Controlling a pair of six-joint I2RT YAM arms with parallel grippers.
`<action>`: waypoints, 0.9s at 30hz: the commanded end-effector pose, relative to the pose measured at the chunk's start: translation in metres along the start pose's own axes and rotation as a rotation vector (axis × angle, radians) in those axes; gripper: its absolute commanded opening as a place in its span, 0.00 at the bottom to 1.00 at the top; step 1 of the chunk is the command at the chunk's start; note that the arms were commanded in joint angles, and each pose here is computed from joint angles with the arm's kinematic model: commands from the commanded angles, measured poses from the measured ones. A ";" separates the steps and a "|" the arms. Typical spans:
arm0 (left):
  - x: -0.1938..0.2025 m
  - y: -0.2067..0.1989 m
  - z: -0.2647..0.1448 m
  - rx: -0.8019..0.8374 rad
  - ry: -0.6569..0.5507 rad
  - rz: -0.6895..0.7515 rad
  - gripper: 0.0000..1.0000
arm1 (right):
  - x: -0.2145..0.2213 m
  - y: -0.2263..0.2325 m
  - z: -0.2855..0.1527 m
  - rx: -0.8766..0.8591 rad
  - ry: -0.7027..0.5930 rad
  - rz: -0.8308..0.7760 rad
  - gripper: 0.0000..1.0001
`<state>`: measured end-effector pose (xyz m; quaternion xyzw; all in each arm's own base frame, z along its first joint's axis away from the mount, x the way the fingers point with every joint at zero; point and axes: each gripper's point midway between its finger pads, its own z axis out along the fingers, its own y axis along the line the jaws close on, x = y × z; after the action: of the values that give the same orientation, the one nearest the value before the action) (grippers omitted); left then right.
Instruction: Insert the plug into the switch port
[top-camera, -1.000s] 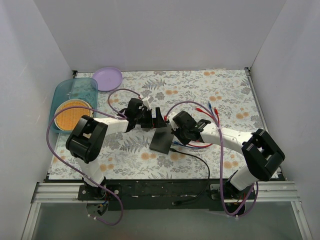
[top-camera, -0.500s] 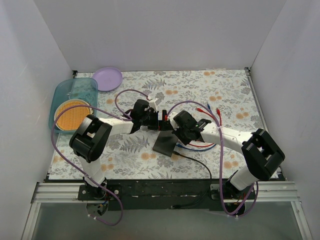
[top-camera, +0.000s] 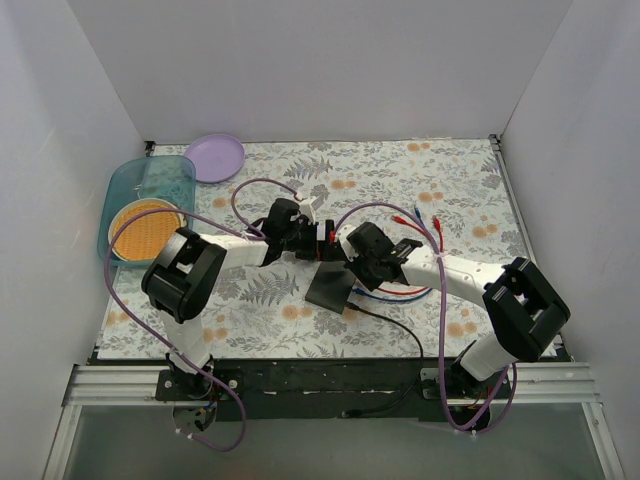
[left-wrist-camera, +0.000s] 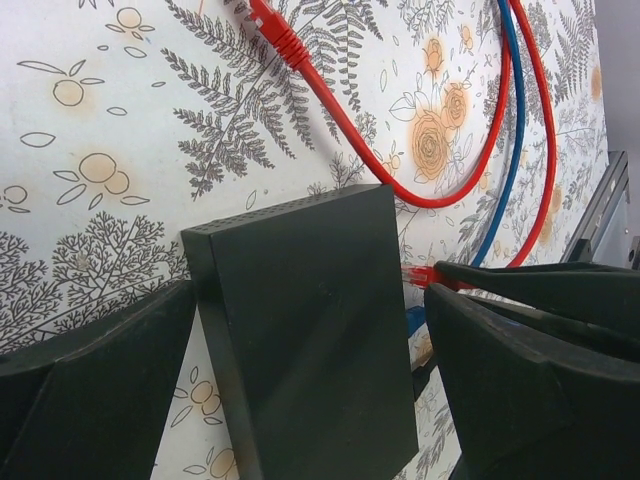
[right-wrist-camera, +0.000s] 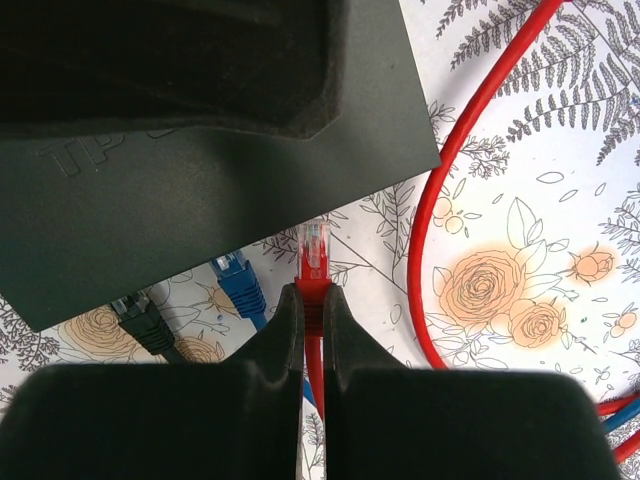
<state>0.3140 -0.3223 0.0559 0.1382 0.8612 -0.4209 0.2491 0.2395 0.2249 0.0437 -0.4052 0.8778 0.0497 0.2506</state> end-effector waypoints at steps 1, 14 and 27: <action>-0.012 -0.003 0.004 0.007 -0.014 0.027 0.98 | -0.007 0.003 -0.001 -0.001 -0.036 -0.006 0.01; -0.009 -0.005 0.005 0.029 -0.002 0.025 0.98 | -0.015 0.009 -0.005 -0.004 -0.116 -0.015 0.01; -0.008 -0.015 0.005 0.092 0.008 0.038 0.98 | -0.018 0.011 -0.002 0.003 -0.205 -0.019 0.01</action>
<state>0.3178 -0.3270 0.0559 0.1459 0.8551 -0.4327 0.2456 0.2337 0.2279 0.0492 -0.4058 0.8572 0.0685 0.3095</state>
